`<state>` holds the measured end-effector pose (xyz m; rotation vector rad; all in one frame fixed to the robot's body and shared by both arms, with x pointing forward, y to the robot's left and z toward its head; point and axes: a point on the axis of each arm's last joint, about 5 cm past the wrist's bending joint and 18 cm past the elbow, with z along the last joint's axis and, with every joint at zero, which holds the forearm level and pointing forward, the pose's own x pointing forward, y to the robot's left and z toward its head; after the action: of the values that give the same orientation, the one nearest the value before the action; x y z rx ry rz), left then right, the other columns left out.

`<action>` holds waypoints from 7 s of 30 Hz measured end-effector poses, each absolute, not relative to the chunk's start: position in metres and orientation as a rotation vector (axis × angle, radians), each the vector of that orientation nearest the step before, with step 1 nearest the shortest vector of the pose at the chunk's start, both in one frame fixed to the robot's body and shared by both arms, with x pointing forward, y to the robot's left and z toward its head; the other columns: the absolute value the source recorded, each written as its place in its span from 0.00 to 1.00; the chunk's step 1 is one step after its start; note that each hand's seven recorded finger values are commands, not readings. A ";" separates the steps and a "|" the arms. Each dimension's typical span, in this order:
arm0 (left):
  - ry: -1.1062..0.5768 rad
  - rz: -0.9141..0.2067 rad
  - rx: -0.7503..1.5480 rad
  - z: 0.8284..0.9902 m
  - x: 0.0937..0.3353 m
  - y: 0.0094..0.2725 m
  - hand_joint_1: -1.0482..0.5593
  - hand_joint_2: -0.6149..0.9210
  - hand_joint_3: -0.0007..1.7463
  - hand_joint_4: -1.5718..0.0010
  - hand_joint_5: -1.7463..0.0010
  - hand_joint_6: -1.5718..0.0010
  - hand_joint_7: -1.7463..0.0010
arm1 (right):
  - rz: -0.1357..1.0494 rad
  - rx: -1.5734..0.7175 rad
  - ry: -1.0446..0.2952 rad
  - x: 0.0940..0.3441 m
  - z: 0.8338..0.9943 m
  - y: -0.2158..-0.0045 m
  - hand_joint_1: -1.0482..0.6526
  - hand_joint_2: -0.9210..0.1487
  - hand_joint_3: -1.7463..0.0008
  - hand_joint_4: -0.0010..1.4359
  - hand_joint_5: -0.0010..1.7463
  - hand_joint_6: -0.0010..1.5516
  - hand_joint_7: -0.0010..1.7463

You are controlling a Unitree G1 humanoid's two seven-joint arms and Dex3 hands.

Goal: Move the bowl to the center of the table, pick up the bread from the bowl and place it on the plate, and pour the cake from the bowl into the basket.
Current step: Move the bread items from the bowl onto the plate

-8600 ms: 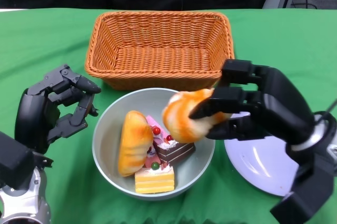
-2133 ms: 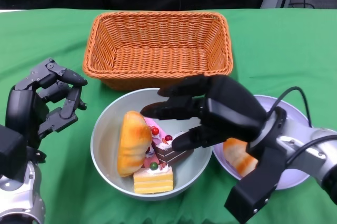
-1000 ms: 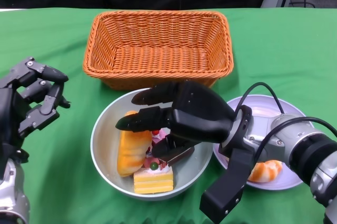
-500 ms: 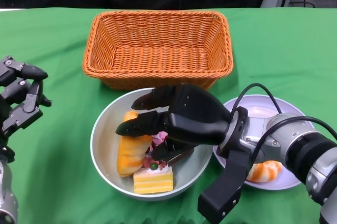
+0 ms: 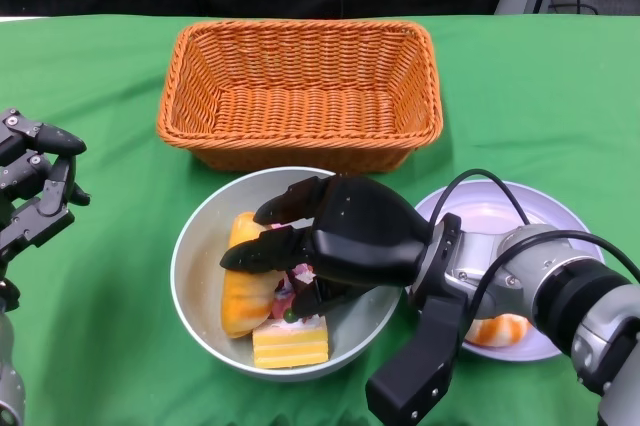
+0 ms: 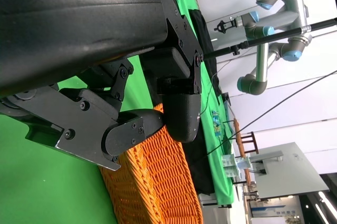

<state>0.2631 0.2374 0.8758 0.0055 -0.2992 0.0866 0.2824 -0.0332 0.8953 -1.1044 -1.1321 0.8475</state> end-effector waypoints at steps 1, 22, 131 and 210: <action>-0.299 0.086 0.006 0.876 0.263 0.237 0.58 0.85 0.48 0.47 0.09 0.48 0.28 | 0.846 -1.107 -1.132 0.282 0.895 -0.032 0.25 0.13 1.00 0.59 0.01 0.52 0.00; -0.306 0.086 0.043 0.878 0.263 0.239 0.57 0.89 0.37 0.45 0.25 0.38 0.54 | 0.754 -1.083 -1.194 0.277 0.890 -0.016 0.40 0.05 0.99 0.73 0.12 0.67 0.03; -0.272 0.051 -0.021 0.874 0.262 0.243 0.35 1.00 0.09 0.30 0.95 0.36 1.00 | 0.624 -0.818 -1.125 0.270 0.886 -0.071 0.57 0.07 1.00 0.54 0.92 0.52 0.66; -0.266 0.046 0.008 0.874 0.263 0.242 0.36 1.00 0.10 0.26 0.97 0.29 0.99 | 0.515 -1.269 -1.051 0.258 0.902 -0.068 0.29 0.16 1.00 0.40 0.00 0.36 0.01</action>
<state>0.2629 0.2424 0.8738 0.0076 -0.2660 0.0458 0.2576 -0.0683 0.9021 -1.2694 -1.0508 0.5151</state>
